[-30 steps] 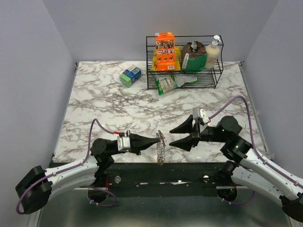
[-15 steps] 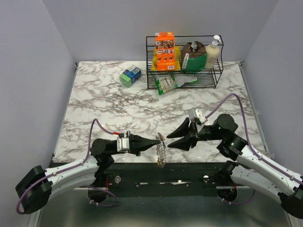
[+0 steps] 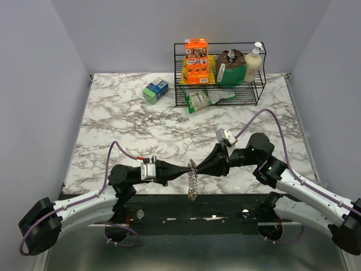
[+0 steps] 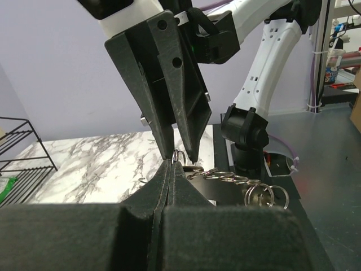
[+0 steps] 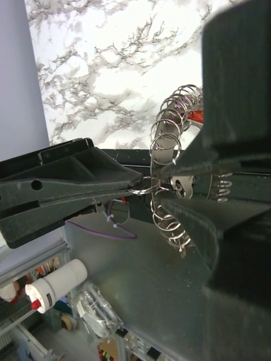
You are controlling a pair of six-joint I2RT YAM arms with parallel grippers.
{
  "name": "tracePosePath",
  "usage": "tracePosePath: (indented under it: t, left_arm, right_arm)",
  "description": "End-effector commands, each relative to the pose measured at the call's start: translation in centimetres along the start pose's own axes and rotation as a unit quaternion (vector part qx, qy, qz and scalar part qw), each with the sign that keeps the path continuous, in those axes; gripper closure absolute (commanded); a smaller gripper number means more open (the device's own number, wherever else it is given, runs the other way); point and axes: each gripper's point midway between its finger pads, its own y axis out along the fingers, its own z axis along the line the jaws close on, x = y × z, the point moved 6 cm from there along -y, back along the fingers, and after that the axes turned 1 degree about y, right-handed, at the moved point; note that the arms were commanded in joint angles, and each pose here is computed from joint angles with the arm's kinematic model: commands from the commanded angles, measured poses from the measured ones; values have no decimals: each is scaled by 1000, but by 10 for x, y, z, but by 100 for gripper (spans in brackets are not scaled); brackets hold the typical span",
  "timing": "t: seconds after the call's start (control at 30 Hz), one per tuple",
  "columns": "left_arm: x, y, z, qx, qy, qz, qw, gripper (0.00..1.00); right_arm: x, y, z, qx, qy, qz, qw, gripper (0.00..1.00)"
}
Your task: Put the keys on the keyring
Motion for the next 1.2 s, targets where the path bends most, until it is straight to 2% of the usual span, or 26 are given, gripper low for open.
tracePosePath:
  t: [0.0,0.1,0.2,1.17]
  left_arm:
    - [24,10,4,-3,29,-39,999,100]
    - [26,10,4,-1,30,-41,999,100]
    - [27,9,5,2,33,-42,999,100]
    - [37,15,2,-20,34,-59,998,100]
  right_arm:
    - [-5,2,-6,-7,9,4,1000,81]
    - [-6,1,-7,-15,11,3,1000,91]
    - [-9,-1,-7,-20,9,2,1000,95]
    - [-29,3,-14,-11,28,34,999,99]
